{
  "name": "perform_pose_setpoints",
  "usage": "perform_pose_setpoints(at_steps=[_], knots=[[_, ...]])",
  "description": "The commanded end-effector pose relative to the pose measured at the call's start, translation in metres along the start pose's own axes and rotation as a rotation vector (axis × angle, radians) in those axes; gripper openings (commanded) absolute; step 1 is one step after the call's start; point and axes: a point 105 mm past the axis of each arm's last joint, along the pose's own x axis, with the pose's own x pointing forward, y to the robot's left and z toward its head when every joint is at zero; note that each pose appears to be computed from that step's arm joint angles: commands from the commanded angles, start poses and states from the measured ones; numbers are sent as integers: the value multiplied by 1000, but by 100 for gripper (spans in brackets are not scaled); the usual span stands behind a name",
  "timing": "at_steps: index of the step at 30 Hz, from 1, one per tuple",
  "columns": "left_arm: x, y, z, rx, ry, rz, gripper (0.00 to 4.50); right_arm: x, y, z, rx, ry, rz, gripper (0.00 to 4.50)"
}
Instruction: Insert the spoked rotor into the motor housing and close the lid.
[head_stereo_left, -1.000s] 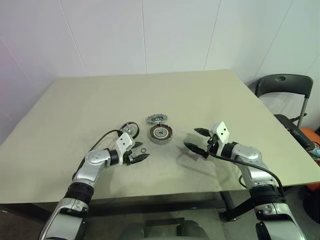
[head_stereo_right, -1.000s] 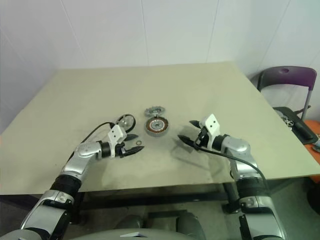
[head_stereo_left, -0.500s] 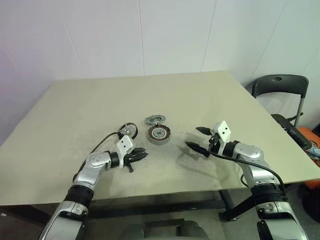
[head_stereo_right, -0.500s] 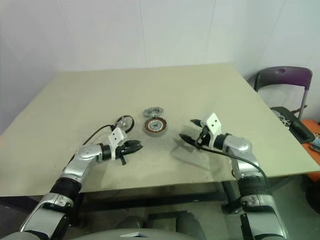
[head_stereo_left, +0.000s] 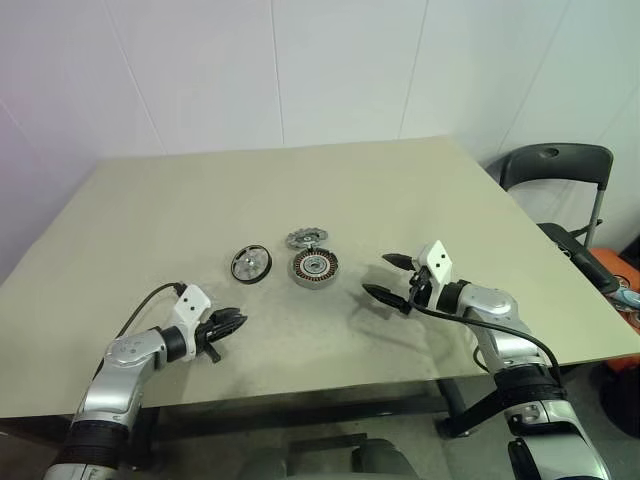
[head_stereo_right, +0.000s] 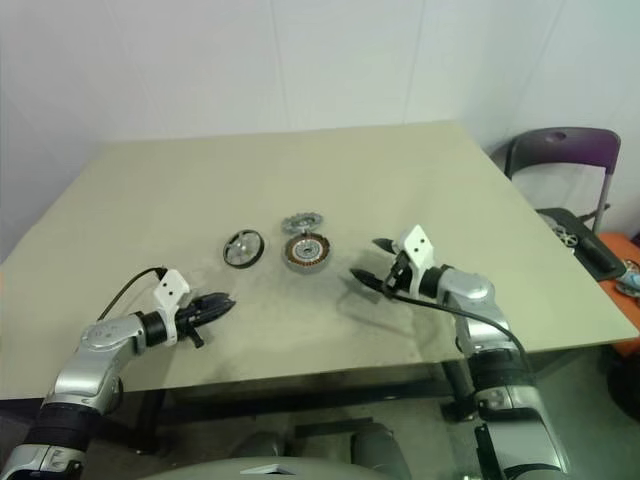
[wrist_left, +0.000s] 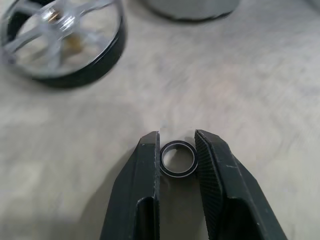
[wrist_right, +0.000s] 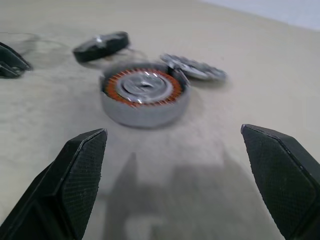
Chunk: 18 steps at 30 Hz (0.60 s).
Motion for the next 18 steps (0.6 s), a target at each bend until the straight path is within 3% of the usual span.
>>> perform_pose_setpoints(at_steps=[1,7,18], knots=[[-8,12,10,22,-36,81,69,4,-2,22,-51,-56,23,450],[-10,16,14,-80,-99,110,69,6,1,30,-78,-64,74,450],[-24,19,21,-65,-101,122,444,13,13,60,-216,16,299,450]])
